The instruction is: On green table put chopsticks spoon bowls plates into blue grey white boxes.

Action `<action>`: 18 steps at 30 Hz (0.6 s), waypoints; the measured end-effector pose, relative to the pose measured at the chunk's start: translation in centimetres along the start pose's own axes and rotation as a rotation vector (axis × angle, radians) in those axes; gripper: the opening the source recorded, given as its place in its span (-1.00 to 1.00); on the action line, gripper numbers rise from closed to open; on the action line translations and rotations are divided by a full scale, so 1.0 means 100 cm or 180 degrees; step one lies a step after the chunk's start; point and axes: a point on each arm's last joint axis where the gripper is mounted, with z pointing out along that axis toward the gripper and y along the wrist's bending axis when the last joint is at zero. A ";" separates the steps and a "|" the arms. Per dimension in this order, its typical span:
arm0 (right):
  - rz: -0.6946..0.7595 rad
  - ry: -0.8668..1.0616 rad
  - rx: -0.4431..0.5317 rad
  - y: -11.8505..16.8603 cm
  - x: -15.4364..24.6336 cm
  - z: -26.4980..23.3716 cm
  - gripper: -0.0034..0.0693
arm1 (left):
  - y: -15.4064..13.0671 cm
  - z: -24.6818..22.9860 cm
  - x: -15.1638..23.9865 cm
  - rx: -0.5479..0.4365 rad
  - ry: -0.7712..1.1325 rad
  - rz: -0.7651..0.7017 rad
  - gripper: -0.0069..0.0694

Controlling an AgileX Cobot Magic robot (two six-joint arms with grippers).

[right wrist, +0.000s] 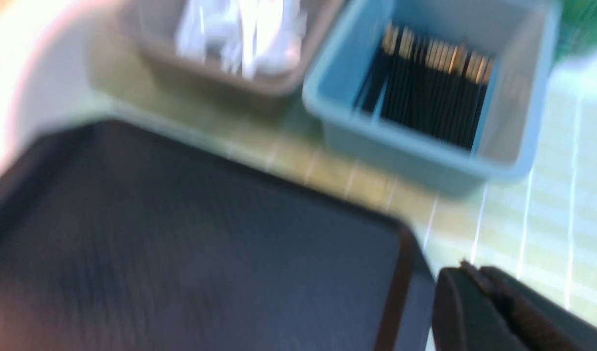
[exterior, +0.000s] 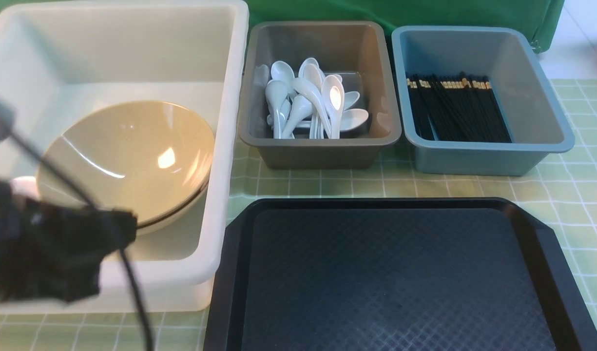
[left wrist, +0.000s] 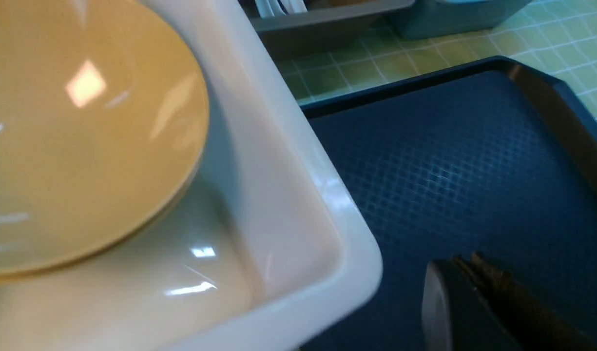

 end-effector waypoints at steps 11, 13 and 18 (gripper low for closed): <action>0.0439 -0.0652 -0.0058 -0.006 0.106 -0.005 -0.83 | -0.023 -0.038 0.061 0.0470 -0.0408 -0.0536 -0.82; 0.0490 -0.0621 -0.0059 -0.006 0.110 -0.003 -0.83 | -0.027 -0.044 0.067 0.0568 -0.0532 -0.0542 -0.82; 0.0474 -0.0626 -0.0036 -0.007 0.111 -0.003 -0.80 | -0.031 -0.057 0.073 0.0629 -0.0830 -0.0488 -0.82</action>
